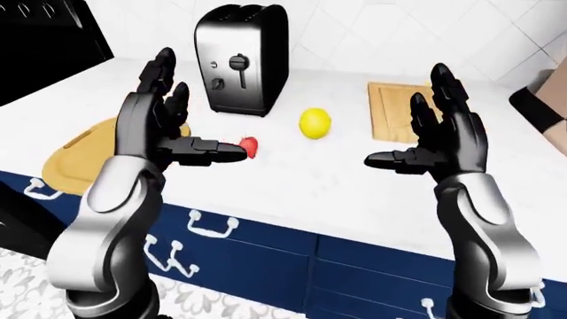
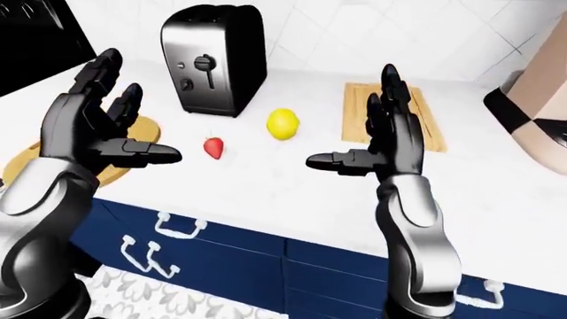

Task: Place the lemon and the strawberry on separate cutting boards.

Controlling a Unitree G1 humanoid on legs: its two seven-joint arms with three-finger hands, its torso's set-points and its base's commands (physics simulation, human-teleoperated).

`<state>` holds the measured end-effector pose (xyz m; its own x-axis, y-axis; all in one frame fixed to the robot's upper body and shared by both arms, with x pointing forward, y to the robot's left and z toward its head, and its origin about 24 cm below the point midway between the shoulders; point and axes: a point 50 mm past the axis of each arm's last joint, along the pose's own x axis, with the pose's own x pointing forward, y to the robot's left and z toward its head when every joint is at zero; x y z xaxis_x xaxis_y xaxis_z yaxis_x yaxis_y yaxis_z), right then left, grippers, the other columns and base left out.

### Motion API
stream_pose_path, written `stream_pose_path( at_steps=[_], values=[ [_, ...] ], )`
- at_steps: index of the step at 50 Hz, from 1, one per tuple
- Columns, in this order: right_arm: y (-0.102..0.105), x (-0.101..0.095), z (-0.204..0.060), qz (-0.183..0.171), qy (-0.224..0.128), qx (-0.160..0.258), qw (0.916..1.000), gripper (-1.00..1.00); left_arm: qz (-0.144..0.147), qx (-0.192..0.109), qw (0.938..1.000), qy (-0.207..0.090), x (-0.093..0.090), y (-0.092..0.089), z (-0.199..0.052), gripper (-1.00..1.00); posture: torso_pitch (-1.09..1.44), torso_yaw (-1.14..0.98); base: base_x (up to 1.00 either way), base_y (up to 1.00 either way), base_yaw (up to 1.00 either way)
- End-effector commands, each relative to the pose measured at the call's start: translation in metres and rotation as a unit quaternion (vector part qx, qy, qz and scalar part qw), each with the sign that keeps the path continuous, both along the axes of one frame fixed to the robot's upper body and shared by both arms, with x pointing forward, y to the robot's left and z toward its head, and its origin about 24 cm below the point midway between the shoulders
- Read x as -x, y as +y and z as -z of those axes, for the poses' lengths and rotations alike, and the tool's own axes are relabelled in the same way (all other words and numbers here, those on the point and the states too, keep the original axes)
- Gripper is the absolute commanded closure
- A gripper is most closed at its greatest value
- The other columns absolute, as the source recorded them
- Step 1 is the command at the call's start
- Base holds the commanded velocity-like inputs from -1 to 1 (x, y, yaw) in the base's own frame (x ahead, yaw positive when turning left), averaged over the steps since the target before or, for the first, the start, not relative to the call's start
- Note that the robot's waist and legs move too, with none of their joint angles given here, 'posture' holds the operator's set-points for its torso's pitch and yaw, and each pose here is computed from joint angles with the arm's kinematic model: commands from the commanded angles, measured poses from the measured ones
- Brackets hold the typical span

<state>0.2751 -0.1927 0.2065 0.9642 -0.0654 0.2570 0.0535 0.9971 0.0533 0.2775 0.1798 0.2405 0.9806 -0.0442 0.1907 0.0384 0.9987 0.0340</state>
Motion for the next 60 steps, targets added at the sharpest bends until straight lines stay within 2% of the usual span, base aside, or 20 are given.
stream_pose_path(
  at_steps=[1,13,22,31,36,46,60],
  values=[
    [0.004,0.003,-0.014,-0.008,-0.036,0.004,0.9993,-1.00,-0.011,-0.001,0.9995,-0.030,0.003,0.004,-0.010,-1.00,0.00,0.00,0.36,0.00,0.00],
    [0.007,0.004,-0.016,-0.015,-0.042,0.001,0.9990,-1.00,-0.010,-0.001,0.9994,-0.032,0.003,0.005,-0.009,-1.00,0.00,0.00,0.13,0.00,0.00],
    [0.009,0.004,-0.022,-0.017,-0.046,0.005,0.9988,-1.00,-0.008,-0.003,0.9993,-0.037,0.012,0.005,-0.015,-1.00,0.00,0.00,0.00,0.00,0.00],
    [0.023,0.003,-0.044,-0.017,-0.039,0.047,0.9980,-1.00,-0.004,-0.003,0.9992,-0.041,0.016,0.003,-0.016,-1.00,0.00,0.00,0.00,0.00,0.00],
    [0.035,-0.008,-0.056,-0.023,-0.025,0.067,0.9971,-1.00,-0.002,-0.002,0.9992,-0.041,0.018,0.003,-0.016,-1.00,0.00,0.00,0.00,0.00,0.00],
    [0.061,-0.045,-0.055,-0.028,0.022,0.124,0.9916,-1.00,-0.002,-0.002,0.9992,-0.040,0.015,0.004,-0.016,-1.00,0.00,0.00,0.00,0.00,0.00],
    [0.086,-0.072,-0.045,-0.030,0.032,0.183,0.9821,-1.00,-0.006,0.000,0.9991,-0.042,0.015,0.007,-0.015,-1.00,0.00,0.00,0.00,0.00,0.00]
  ],
)
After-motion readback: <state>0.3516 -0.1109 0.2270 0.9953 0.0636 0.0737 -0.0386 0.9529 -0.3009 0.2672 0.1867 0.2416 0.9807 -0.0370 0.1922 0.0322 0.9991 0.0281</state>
